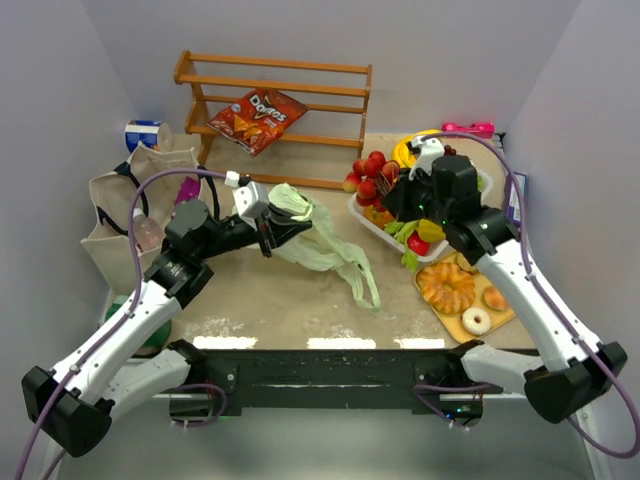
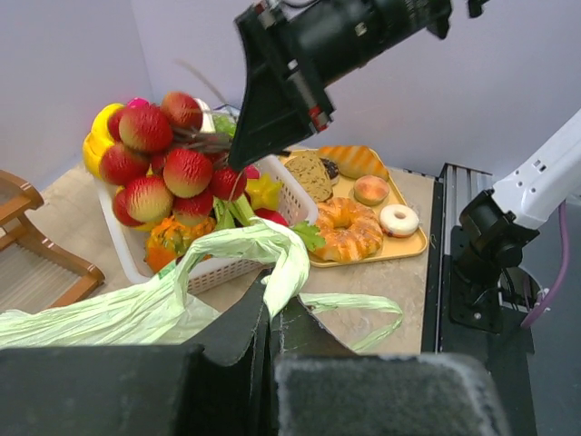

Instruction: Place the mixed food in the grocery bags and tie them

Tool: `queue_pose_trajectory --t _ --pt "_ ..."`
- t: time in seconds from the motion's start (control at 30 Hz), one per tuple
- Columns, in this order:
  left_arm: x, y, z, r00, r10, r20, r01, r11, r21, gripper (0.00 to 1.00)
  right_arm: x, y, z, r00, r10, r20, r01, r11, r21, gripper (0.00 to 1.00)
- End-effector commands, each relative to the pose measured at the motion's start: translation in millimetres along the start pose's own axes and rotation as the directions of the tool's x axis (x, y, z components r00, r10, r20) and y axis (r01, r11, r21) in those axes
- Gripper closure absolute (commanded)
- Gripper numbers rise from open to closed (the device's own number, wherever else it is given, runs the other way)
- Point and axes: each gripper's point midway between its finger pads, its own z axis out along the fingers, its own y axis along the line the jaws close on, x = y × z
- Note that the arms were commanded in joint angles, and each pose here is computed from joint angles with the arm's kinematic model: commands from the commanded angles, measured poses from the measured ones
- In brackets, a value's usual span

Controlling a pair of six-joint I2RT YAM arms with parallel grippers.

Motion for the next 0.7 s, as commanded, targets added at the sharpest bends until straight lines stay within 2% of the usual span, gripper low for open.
queue_pose_trajectory --t 0.0,0.1,0.23,0.33,0.43,0.53,0.67 --pt "-22.3 9.9 -7.3 0.996 0.047 0.071 -0.043 0.998 -0.054 1.0 -45.2 64.4 -54.0 0.986 -0.015 0.167 0.07 0.942 -0.328 1.0" --pt "-29.4 19.2 -10.5 0.995 0.025 0.099 -0.017 0.996 -0.088 1.0 -37.9 84.6 -69.7 0.988 -0.017 0.155 0.085 0.891 -0.447 1.0" --pt "-32.0 25.2 -13.1 0.994 0.009 0.113 0.002 0.995 -0.102 1.0 -10.7 113.6 -87.1 0.995 -0.028 0.093 0.08 0.777 -0.625 1.0" --pt "-29.8 24.6 -11.9 0.994 0.006 0.108 0.004 0.996 -0.092 1.0 8.7 130.1 -92.8 0.996 -0.056 0.064 0.085 0.721 -0.688 1.0" --pt "-28.6 23.3 -10.9 0.995 0.005 0.104 0.003 0.997 -0.08 1.0 25.3 147.0 -90.5 0.994 -0.099 0.044 0.101 0.7 -0.707 1.0" --pt "-27.3 22.0 -10.3 0.995 0.009 0.099 -0.002 0.998 -0.069 1.0 30.5 156.2 -79.2 0.994 -0.102 0.031 0.094 0.71 -0.697 1.0" --pt "-24.7 16.7 -11.2 0.996 0.018 0.093 -0.014 0.999 -0.041 1.0 25.2 148.8 -54.4 0.999 -0.05 0.008 0.043 0.779 -0.626 1.0"
